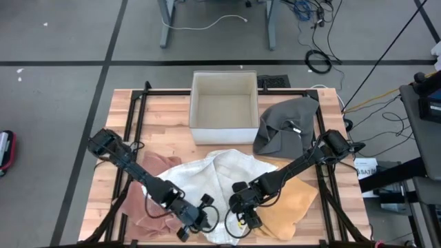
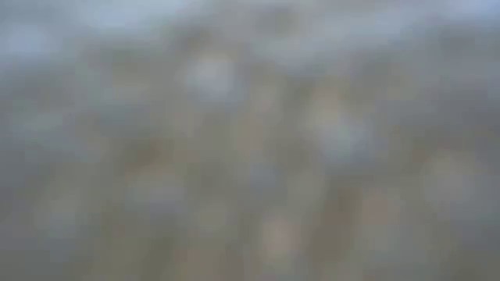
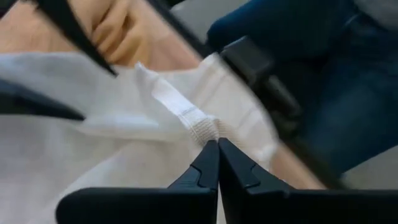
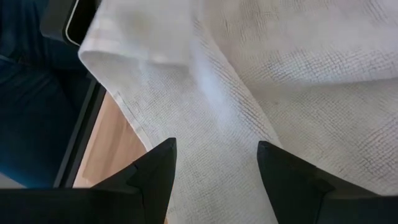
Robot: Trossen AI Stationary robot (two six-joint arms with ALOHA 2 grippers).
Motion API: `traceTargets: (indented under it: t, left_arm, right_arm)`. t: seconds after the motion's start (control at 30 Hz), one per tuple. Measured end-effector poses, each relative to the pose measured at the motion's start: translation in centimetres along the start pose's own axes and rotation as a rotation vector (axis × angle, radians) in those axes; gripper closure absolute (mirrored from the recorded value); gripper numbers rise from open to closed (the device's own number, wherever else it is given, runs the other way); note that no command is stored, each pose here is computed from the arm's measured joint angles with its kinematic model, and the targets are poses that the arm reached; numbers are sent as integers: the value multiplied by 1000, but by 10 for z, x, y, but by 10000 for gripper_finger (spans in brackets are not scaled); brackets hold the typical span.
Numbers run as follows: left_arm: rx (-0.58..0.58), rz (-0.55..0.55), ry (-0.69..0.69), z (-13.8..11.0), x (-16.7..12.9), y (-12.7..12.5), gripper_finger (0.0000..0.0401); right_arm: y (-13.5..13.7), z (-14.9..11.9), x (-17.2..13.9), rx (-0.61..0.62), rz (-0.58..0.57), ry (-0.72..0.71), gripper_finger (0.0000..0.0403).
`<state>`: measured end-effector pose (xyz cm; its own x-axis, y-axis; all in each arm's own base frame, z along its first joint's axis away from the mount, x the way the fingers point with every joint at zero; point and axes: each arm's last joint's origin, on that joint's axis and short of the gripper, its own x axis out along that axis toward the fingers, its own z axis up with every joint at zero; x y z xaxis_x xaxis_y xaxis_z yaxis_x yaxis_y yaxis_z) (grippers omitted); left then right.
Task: Fold towel
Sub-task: Fold the white patterned towel
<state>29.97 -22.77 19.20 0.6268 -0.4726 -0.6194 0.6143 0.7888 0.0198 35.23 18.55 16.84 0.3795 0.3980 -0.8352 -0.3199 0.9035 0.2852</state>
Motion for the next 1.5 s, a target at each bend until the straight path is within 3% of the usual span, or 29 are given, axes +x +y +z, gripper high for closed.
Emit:
traceTargets:
  t: [0.1, 0.3, 0.47, 0.67, 0.9, 1.0, 1.1, 1.23, 1.43, 1.5]
  left_arm:
    - [-71, -108, -39, 9, -10, -15, 400]
    - [-325, -334, 3, 11, -16, -45, 400]
    - [-469, -404, 51, 10, -18, -65, 389]
    - [-502, -498, -27, 20, -21, -71, 334]
    - [-491, -473, -20, 19, -21, -68, 276]
    - [-466, -421, -23, 17, -19, -60, 254]
    - [-365, -349, -26, 16, -21, -40, 246]
    - [-215, -110, 13, 10, -29, 1, 245]
    - [-67, 294, 101, 0, -43, 70, 245]
    - [-61, 373, 135, -5, -46, 92, 245]
  right_arm:
    - [0, 0, 0, -14, 0, 0, 190]
    - [0, 0, 0, -39, 1, 0, 190]
    - [0, 0, 0, -44, 1, 0, 190]
    - [0, 0, -1, -39, -5, 3, 190]
    - [3, 4, -29, -38, -101, -41, 190]
    - [5, 3, -49, -27, -203, -58, 190]
    - [5, -5, -69, 13, -368, -37, 190]
    - [2, -22, -92, 109, -551, 49, 190]
    - [5, -45, -101, 251, -651, 198, 190]
    - [5, -54, -95, 265, -662, 220, 190]
